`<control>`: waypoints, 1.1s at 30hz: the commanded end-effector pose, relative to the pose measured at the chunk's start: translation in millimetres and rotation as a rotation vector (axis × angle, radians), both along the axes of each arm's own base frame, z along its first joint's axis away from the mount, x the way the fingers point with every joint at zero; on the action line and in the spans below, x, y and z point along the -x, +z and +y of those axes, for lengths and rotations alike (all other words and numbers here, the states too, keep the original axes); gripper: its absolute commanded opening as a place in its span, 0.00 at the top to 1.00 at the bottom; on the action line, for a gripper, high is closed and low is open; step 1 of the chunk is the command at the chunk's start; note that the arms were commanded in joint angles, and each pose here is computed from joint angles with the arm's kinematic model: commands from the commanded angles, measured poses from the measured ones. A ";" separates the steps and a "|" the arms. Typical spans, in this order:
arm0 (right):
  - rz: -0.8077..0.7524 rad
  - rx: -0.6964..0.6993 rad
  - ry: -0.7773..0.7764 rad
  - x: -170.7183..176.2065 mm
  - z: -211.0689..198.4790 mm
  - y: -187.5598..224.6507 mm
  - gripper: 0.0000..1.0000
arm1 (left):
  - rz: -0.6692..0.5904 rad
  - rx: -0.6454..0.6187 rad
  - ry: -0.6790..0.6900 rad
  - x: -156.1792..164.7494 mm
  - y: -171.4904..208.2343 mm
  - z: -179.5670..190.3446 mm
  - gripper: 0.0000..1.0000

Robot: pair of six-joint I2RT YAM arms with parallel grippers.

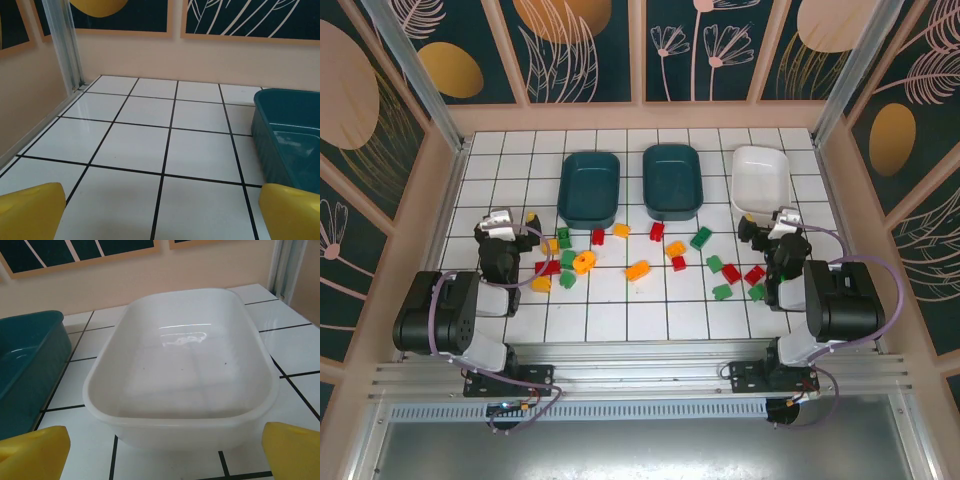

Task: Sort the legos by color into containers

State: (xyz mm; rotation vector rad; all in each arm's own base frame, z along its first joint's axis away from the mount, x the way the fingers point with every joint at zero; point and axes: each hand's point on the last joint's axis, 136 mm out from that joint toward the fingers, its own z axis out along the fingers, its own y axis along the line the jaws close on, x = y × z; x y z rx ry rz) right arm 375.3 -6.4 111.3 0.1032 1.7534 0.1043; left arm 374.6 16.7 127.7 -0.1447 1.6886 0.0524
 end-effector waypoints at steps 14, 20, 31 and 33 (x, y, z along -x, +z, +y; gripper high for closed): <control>-0.034 0.015 -0.009 -3.0 -1.1 9.4 0.01 | -0.025 0.002 -0.005 -2.8 7.3 0.3 0.01; -0.034 0.015 -0.008 -3.0 -1.1 9.6 0.01 | -0.025 0.002 -0.005 -2.7 7.3 0.4 0.01; -0.032 0.020 -0.050 -4.0 -5.7 11.4 0.01 | -0.040 0.014 0.054 -3.7 17.5 10.1 0.01; 0.021 0.053 -0.184 -12.1 -17.7 24.5 0.01 | 0.004 0.015 0.058 -12.5 36.9 10.5 0.01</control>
